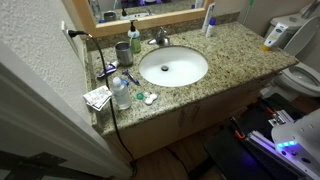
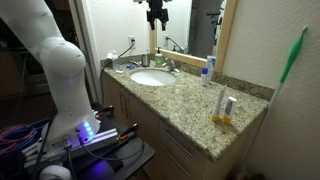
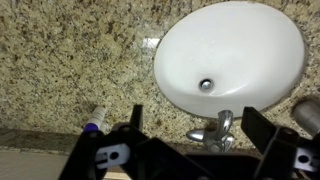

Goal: Open the tap

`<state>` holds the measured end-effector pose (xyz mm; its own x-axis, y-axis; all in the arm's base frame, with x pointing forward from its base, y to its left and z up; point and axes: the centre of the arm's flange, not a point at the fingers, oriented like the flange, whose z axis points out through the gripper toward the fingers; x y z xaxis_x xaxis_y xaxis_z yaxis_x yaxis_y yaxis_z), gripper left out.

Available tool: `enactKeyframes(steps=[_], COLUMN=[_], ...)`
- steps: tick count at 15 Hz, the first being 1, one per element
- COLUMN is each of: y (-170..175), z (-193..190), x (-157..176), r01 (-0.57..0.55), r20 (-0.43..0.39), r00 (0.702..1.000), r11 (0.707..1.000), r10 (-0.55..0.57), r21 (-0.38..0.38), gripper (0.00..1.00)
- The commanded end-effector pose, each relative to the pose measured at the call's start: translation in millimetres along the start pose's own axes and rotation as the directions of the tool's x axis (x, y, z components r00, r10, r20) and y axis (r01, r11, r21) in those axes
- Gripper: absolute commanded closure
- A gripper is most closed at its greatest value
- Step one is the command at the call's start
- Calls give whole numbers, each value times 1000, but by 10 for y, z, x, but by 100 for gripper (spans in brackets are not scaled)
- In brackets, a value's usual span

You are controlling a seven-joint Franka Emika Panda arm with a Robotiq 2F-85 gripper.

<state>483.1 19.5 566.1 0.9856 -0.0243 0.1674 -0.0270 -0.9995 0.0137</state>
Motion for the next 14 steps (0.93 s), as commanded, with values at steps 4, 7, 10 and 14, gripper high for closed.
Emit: enactKeyframes(steps=[4,7,10,14], y=[-80,-361,-728,-830], z=[322,865,1153,1208], x=[158,565,892,875], r01=[54,149,163,124], r20=[56,128,75,33], r00=[997,982,984,992], r11=[996,988,986,992], r10=[-50,-142,-162,-123], r21=[-75,-47,-18,-9], gripper=[0,0,0,0])
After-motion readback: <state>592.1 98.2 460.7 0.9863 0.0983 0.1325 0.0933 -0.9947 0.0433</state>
